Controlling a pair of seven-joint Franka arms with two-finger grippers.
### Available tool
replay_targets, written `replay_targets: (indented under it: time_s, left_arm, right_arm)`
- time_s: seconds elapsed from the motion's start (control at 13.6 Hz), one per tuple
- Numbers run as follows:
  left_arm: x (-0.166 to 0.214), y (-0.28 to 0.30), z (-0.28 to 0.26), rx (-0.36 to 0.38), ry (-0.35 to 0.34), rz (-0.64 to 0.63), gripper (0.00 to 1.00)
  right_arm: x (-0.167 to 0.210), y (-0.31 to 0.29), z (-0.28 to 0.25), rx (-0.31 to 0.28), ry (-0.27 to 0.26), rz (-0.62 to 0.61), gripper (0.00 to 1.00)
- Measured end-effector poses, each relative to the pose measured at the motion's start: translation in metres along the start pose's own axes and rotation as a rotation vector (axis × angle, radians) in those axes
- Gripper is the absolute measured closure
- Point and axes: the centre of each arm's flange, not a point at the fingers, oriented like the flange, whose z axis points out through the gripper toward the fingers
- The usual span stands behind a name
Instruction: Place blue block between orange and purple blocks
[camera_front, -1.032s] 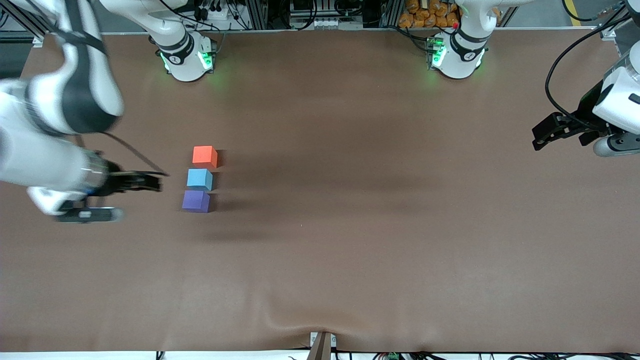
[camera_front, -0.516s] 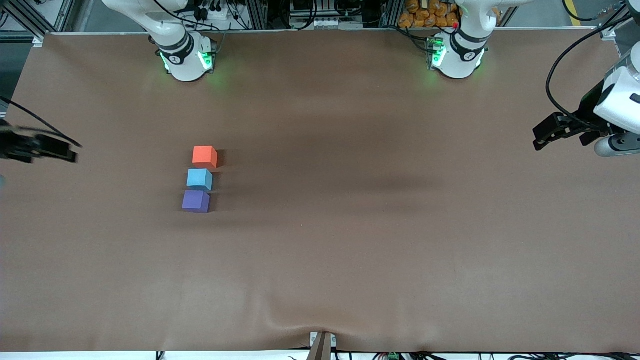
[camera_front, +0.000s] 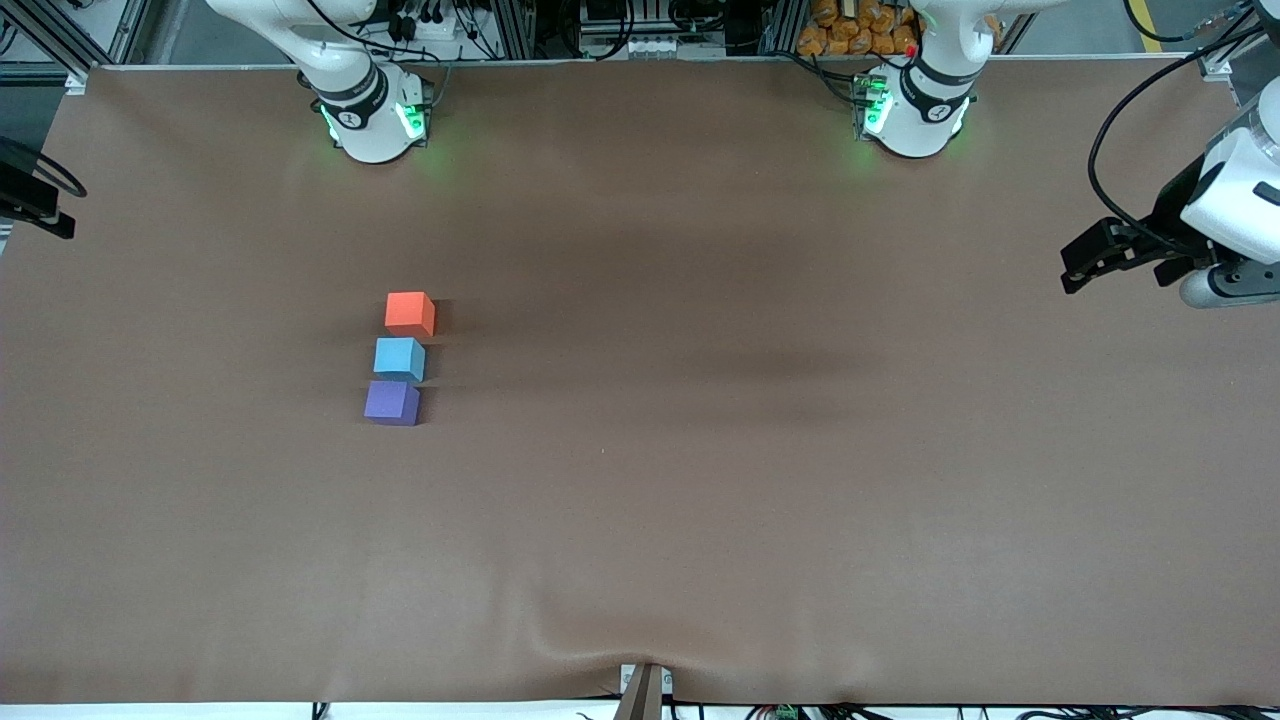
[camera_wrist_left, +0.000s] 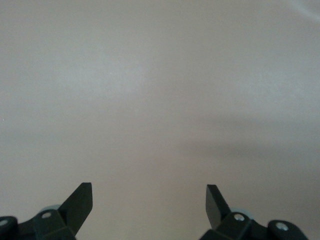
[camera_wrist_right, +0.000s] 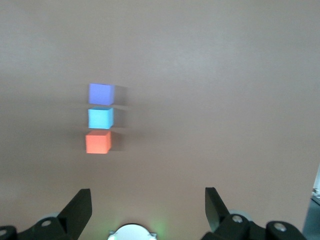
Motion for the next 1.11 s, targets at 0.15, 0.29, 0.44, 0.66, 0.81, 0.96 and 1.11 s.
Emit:
replay_targets:
  time_s: [0.15, 0.29, 0.44, 0.66, 0.81, 0.96, 1.11]
  left_arm:
    - [-0.008, 0.002, -0.002, -0.025, -0.011, 0.0, 0.0]
    - [-0.019, 0.003, -0.005, -0.025, -0.012, 0.0, 0.0]
    - [-0.028, 0.002, -0.008, -0.021, -0.01, -0.001, 0.0]
    - [-0.038, 0.0, -0.012, -0.017, -0.006, -0.002, 0.0]
    - [-0.042, -0.001, -0.014, -0.012, -0.002, 0.001, 0.0]
    - [-0.042, -0.004, -0.016, 0.004, 0.006, 0.037, 0.0]
    - [-0.041, -0.006, -0.017, 0.005, 0.011, 0.048, 0.0]
  right_arm:
    - [0.004, -0.003, 0.014, -0.017, 0.015, -0.008, 0.0]
    - [0.0, -0.005, 0.021, -0.023, 0.041, -0.013, 0.0]
    - [-0.01, -0.007, 0.023, -0.023, 0.051, -0.018, 0.0]
    - [-0.016, -0.013, 0.02, -0.025, 0.059, -0.03, 0.0]
    - [-0.015, -0.014, 0.021, -0.025, 0.06, -0.032, 0.0]
    - [-0.015, -0.014, 0.021, -0.024, 0.059, -0.032, 0.0]
    - [-0.015, -0.014, 0.022, -0.024, 0.059, -0.033, 0.0]
